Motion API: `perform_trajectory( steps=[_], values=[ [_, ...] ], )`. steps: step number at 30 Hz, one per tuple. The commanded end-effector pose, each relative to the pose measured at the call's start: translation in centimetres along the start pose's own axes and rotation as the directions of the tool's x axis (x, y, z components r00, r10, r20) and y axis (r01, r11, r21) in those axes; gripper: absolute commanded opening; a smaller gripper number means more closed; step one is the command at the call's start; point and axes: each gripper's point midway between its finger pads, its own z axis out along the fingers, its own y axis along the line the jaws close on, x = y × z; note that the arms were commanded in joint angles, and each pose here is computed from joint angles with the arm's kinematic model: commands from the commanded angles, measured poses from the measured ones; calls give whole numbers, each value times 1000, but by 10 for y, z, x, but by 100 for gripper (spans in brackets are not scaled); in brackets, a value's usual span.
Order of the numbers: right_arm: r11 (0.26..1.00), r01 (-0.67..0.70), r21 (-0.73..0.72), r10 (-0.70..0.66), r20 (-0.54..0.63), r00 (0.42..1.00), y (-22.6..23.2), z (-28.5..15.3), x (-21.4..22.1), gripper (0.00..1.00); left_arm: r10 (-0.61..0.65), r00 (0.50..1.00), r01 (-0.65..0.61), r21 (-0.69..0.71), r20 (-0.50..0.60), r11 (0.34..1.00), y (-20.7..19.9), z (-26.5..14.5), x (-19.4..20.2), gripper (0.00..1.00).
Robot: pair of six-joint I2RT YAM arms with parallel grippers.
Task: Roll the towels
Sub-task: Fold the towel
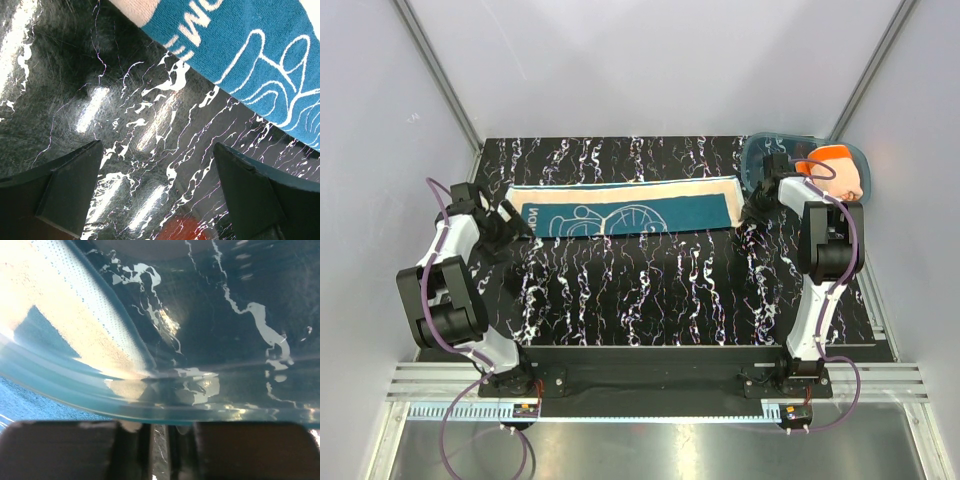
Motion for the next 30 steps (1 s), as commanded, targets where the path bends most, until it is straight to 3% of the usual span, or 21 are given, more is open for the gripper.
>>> perform_trajectory(
  steps=[1, 5, 12, 17, 30],
  values=[
    [1000, 5, 16, -5, 5, 1000, -4, 14, -1, 10, 14, 998, -17, 41, 65, 999, -14, -6, -22, 99],
    [1000, 11, 12, -11, 4, 1000, -4, 8, 1, 0, 13, 998, -15, 42, 65, 999, -14, -7, -21, 99],
    [999, 36, 1, -36, 13, 999, 9, -17, 8, 0, 14, 997, -17, 53, 71, 998, -16, -10, -22, 99],
    [996, 90, -29, -89, 31, 996, 42, -42, 16, 0, 14, 998, -19, 74, 68, 997, -19, -11, -20, 99],
    [974, 204, -98, -183, 186, 965, 142, -121, -12, 0, 12, 997, -21, 121, 74, 992, -27, -18, -17, 99]
  ],
)
